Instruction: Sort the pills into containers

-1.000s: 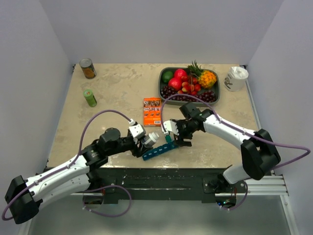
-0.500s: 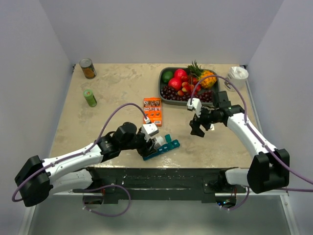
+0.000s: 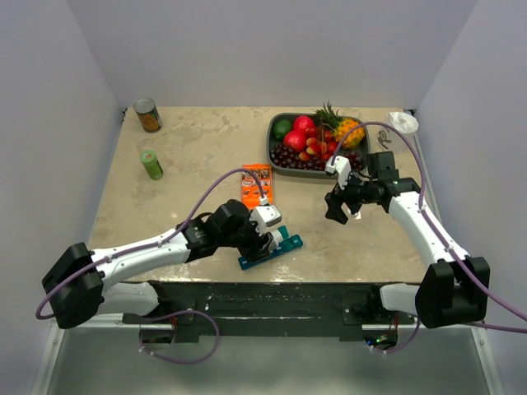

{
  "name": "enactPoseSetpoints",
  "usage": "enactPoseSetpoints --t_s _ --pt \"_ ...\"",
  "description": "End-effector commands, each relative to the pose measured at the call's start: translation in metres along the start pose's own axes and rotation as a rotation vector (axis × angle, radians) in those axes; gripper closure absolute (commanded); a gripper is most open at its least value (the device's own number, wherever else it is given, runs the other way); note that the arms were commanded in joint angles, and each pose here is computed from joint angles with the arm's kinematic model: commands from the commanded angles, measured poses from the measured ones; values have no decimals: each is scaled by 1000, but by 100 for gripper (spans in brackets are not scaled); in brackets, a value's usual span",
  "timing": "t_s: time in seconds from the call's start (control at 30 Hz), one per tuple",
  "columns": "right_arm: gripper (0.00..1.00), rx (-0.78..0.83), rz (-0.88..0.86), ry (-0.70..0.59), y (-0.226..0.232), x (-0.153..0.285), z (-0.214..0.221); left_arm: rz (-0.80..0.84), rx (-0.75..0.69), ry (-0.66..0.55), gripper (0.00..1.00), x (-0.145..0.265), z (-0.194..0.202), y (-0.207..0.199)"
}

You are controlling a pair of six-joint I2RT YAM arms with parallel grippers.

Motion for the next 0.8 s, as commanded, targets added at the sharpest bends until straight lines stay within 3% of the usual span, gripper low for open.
enactPoseSetpoints --t_s 0.0,0.77 --pt "14 -7 45 -12 -5 4 -1 -3 -17 -25 100 0 -21 -3" --pt "13 -12 32 -2 -8 3 6 -4 -18 60 100 -18 -18 -4"
Point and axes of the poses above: each gripper's point midway between its finger pads, its own x axis back along the fingers, its own y axis along the line the jaws close on, z = x × y, the point moved 3 cm from there along x, back along the fingers
